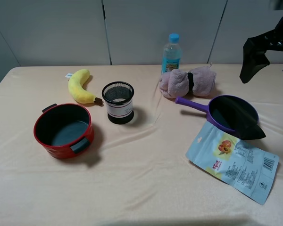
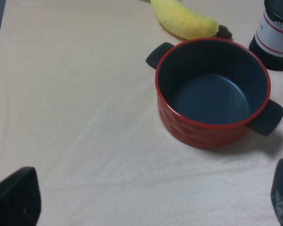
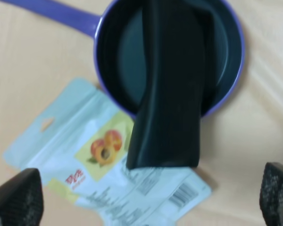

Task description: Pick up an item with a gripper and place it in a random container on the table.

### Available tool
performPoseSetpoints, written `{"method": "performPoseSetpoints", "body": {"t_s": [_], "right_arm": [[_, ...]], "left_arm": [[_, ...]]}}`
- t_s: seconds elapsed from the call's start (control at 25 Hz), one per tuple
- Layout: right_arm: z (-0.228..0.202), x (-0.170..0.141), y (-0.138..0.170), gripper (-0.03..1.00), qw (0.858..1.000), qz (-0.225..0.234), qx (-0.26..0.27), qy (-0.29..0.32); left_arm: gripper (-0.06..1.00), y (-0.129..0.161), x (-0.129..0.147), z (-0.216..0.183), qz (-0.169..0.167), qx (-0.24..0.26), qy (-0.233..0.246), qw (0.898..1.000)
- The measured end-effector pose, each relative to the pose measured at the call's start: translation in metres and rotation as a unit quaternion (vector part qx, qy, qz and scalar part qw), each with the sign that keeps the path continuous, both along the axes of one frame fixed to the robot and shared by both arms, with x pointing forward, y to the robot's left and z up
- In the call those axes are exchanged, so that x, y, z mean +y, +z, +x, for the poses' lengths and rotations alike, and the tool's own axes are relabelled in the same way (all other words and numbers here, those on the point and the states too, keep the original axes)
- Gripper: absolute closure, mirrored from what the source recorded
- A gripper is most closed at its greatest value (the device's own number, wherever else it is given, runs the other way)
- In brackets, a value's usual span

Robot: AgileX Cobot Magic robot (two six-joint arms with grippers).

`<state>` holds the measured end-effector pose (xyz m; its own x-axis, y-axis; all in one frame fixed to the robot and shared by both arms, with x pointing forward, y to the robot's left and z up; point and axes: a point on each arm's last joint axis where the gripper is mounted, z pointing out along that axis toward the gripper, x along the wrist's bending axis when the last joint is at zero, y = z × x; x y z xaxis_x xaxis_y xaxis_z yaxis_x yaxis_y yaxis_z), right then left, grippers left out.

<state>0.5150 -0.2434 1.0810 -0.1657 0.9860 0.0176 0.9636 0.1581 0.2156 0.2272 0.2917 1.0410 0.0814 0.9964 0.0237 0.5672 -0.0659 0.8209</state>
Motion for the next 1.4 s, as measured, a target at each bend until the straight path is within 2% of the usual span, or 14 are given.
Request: {"method": "performPoseSetpoints", "body": {"t_s": [0.4, 0.68, 1.04, 1.4], "right_arm": [[-0.072, -0.012, 0.037, 0.27, 0.996, 0.029, -0.079, -0.001], [-0.129, -0.023, 0.048, 0.27, 0.989, 0.043, -0.140, 0.000], [-0.191, -0.033, 0.041, 0.27, 0.977, 0.067, -0.203, 0.001], [-0.254, -0.047, 0.009, 0.27, 0.956, 0.072, -0.284, 0.001]], "left_arm": [[-0.05, 0.000, 0.000, 0.000, 0.000, 0.000, 0.000, 1.000], [-0.05, 0.000, 0.000, 0.000, 0.000, 0.000, 0.000, 1.000], [-0.05, 0.000, 0.000, 0.000, 0.000, 0.000, 0.000, 1.000], [-0.05, 0.000, 0.000, 0.000, 0.000, 0.000, 0.000, 1.000]]}}
